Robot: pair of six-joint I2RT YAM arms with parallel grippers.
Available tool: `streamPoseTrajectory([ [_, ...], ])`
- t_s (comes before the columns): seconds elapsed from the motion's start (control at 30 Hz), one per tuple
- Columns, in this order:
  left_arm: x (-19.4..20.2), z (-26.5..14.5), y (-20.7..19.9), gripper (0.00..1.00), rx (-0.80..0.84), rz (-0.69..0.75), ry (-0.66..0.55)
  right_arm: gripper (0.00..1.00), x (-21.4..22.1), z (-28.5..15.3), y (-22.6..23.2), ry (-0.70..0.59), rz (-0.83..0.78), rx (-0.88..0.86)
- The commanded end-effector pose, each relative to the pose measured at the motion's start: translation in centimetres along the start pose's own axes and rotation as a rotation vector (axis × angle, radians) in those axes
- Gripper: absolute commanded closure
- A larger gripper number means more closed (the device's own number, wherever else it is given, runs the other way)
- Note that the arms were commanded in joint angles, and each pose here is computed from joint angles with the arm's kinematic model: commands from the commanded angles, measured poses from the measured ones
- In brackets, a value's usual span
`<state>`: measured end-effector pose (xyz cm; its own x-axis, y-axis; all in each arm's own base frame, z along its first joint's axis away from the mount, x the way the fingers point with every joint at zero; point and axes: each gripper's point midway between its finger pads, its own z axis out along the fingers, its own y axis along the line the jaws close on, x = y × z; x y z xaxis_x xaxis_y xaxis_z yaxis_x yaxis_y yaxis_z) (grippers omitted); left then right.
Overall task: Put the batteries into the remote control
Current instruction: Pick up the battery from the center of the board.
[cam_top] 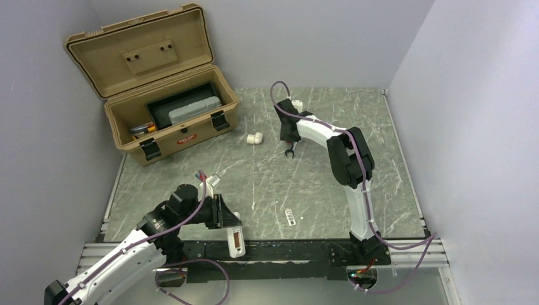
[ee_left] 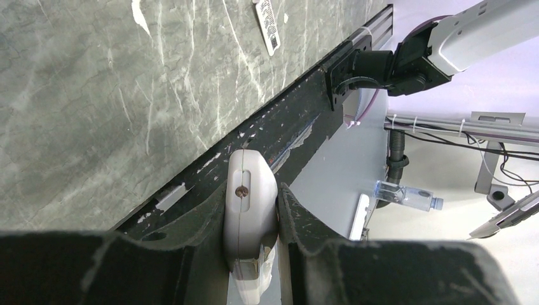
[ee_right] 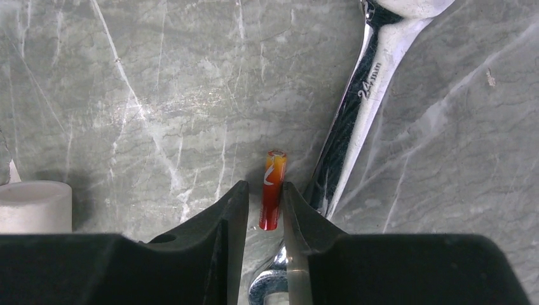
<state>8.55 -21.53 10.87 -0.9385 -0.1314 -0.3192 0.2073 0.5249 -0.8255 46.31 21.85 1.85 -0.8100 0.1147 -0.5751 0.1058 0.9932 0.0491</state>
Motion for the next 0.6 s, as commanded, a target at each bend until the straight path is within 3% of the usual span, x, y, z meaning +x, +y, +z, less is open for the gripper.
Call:
streamPoseTrajectory([
  [0.0,-0.9,-0.2,-1.4,1.00,0.044,0.034,-0.034,0.73,0.6,1.1,0.1,0.028,-0.028,-0.002],
  [0.2,-1.1,-0.2,-1.6,1.00,0.033,0.048,-0.028,0.82,1.2,1.1,-0.4,0.034,-0.045,0.004],
  [0.3,-1.1,-0.2,-1.6,1.00,0.033,0.048,-0.026,0.91,1.1,0.7,-0.1,0.022,-0.044,-0.022],
  [0.4,-1.2,-0.3,-1.6,1.00,0.031,0.043,-0.032,1.00,0.1,-0.2,1.6,-0.008,-0.074,-0.124],
  [0.57,-1.5,-0.4,-1.5,1.00,0.030,0.038,-0.058,1.00,-2.7,-5.5,4.8,-0.121,-0.155,-0.346],
])
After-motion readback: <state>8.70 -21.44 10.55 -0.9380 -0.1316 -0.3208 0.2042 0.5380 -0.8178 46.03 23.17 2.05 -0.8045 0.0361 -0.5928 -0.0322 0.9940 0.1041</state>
